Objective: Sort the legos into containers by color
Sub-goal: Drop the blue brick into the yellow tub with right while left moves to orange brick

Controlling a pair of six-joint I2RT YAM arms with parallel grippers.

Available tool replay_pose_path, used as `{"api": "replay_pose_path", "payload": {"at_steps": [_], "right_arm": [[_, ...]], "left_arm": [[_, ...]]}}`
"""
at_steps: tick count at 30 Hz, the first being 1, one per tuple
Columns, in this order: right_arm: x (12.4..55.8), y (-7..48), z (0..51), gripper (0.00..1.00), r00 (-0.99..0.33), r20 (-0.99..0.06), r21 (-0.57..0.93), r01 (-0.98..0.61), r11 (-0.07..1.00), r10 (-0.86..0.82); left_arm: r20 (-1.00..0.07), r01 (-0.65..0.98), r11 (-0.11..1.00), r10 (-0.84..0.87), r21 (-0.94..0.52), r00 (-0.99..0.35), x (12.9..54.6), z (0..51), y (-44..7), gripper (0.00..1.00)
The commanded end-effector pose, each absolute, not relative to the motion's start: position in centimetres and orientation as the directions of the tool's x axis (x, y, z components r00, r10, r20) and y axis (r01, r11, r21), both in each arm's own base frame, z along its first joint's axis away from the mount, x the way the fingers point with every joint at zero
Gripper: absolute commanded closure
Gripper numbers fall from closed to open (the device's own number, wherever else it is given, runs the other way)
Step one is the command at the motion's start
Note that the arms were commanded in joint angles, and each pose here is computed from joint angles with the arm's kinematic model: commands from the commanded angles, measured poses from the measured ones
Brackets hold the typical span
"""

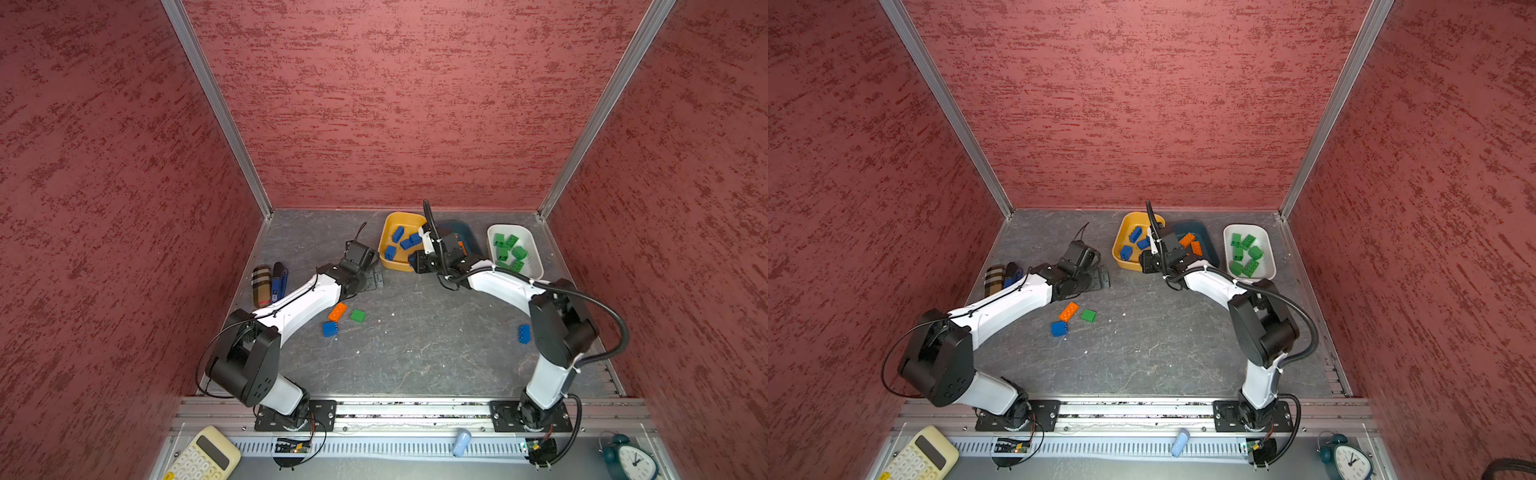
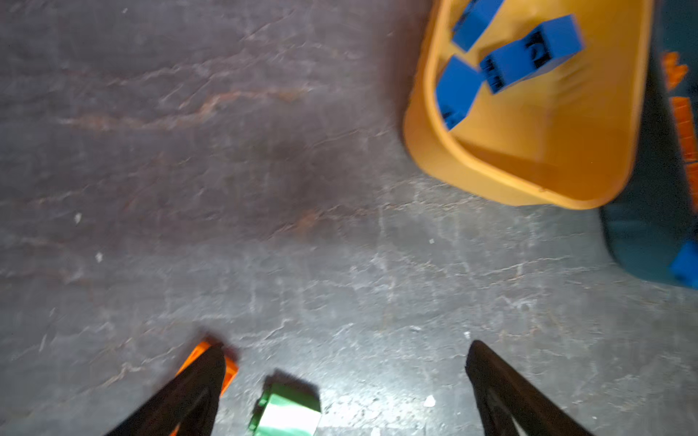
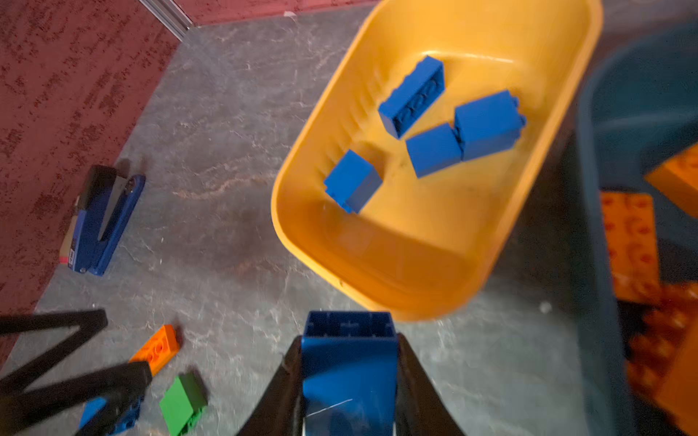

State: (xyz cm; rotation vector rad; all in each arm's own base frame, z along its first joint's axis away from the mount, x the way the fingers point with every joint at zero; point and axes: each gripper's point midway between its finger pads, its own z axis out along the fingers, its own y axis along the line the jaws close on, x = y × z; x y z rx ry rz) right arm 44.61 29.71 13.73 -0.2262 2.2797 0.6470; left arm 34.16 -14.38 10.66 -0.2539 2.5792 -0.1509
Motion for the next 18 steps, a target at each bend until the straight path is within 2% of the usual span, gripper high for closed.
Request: {"api": "replay_pose_path", "payload": {"at_steps": [1, 4, 8, 12, 14, 18], "right_arm": [[48.4, 30.6, 15.0, 0.68, -0.639, -0.764, 0.373, -0.329, 0.867, 0.087], [50.1, 31.7, 14.4, 0.62, -0.648, -0.756, 0.381, -0.318, 0.868, 0.094], [50.9, 32.2, 14.9, 0.39, -0.644, -0.759, 0.382, -0.318, 0.868, 0.098], [50.5, 31.5, 16.1, 0.23, -0.621, -0.778, 0.361, -0.318, 0.876, 0.096], [50.0, 30.8, 16.5, 0.01, -0.611, -0.786, 0.348, -0.312, 0.884, 0.094], [49.1, 29.3, 17.1, 0.01, -0.588, -0.801, 0.332, -0.283, 0.900, 0.111]], "left_arm": [[-0.441, -0.220, 0.969, -0.249, -0.115, -0.862, 32.0, 9.7, -12.7, 0.00], [-0.382, -0.238, 0.965, -0.263, -0.112, -0.886, 30.6, 8.7, -12.9, 0.01], [-0.335, -0.281, 0.958, -0.286, -0.064, -0.898, 29.2, 7.5, -12.2, 0.01], [-0.312, -0.370, 0.929, -0.348, 0.015, -0.884, 28.6, 6.8, -9.7, 0.00], [-0.299, -0.432, 0.901, -0.404, 0.032, -0.865, 28.3, 6.5, -8.5, 0.01], [-0.275, -0.544, 0.839, -0.526, -0.012, -0.805, 28.7, 5.8, -7.5, 0.00]]}}
